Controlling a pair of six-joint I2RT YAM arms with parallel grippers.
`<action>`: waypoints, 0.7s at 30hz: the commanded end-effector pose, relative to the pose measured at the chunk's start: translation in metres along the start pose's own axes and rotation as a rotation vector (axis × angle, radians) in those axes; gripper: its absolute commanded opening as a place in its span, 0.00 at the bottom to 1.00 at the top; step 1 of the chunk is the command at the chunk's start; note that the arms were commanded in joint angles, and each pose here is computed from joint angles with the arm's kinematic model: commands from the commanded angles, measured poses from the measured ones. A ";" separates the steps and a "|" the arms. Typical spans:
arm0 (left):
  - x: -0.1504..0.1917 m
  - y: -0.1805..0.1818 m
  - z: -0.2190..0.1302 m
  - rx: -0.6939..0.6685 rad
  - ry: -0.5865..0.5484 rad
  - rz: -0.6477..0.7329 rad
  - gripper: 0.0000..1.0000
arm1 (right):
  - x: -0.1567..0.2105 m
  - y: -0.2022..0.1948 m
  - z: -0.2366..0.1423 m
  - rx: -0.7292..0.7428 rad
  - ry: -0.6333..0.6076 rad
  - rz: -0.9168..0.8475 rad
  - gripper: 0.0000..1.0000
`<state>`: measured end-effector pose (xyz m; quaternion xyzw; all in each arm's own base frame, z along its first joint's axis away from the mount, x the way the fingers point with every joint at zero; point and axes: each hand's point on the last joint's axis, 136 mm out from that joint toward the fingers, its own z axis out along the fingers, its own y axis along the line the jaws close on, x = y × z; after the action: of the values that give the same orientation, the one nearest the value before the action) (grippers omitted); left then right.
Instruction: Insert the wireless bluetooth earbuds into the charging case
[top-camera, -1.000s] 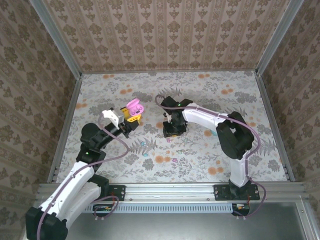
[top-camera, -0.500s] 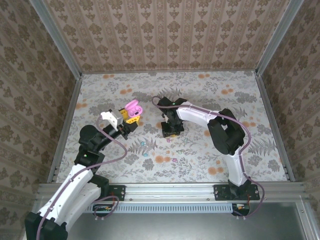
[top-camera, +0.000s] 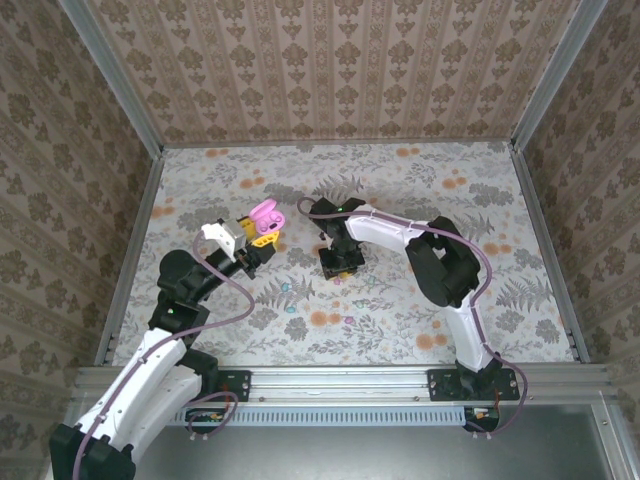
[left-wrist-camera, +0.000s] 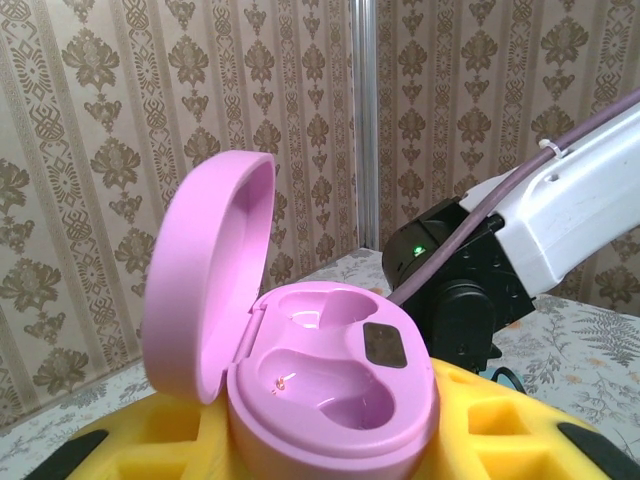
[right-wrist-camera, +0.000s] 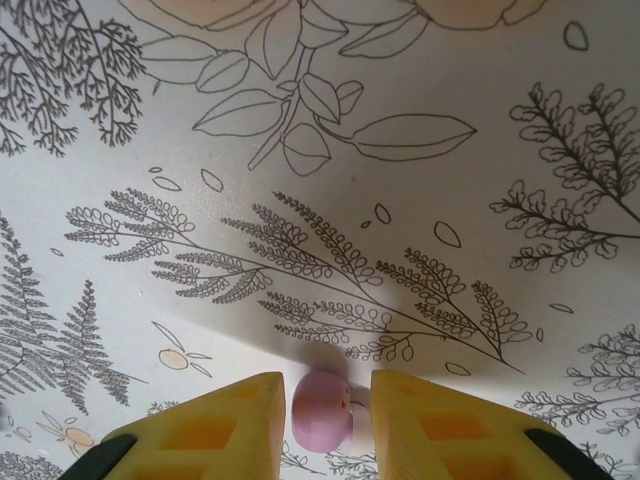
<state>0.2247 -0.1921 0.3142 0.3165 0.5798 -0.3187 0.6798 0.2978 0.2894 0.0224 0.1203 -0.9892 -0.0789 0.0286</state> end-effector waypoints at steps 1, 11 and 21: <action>-0.008 0.001 -0.001 -0.007 -0.019 0.029 0.36 | 0.005 -0.004 0.003 0.042 0.035 -0.024 0.30; -0.006 0.001 0.000 -0.006 -0.013 0.025 0.36 | 0.006 -0.004 0.006 0.057 0.049 -0.034 0.27; -0.005 0.002 0.001 -0.007 -0.011 0.026 0.36 | 0.011 -0.009 0.004 0.109 0.060 -0.036 0.28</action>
<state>0.2261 -0.1927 0.3121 0.3173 0.5823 -0.3179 0.6776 0.2934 0.2867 0.0173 0.1366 -0.9885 -0.0517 0.0403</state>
